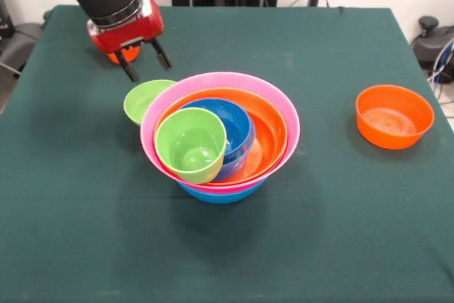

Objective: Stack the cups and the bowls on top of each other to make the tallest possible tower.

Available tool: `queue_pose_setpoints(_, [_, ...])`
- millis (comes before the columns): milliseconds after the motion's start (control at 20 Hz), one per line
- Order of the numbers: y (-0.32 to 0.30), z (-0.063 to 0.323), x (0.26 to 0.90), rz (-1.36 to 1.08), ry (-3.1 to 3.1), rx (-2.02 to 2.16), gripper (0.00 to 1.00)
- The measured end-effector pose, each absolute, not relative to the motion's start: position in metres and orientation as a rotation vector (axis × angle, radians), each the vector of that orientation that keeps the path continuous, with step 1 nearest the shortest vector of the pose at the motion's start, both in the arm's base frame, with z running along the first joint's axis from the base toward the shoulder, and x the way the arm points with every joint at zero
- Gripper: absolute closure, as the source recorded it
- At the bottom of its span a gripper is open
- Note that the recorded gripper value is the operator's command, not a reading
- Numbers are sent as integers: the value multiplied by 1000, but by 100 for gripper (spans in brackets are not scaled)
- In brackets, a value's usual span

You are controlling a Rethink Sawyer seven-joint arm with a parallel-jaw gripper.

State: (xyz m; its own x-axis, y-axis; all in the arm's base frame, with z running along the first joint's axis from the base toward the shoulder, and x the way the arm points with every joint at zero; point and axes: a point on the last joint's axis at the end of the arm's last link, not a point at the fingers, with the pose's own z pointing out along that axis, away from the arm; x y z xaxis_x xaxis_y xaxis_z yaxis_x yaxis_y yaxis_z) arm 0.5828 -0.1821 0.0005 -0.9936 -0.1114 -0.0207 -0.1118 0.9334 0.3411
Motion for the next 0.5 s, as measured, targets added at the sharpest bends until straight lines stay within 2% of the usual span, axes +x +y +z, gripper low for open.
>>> queue_pose_setpoints(500, [-189,-8,595,549,3072,-134,0])
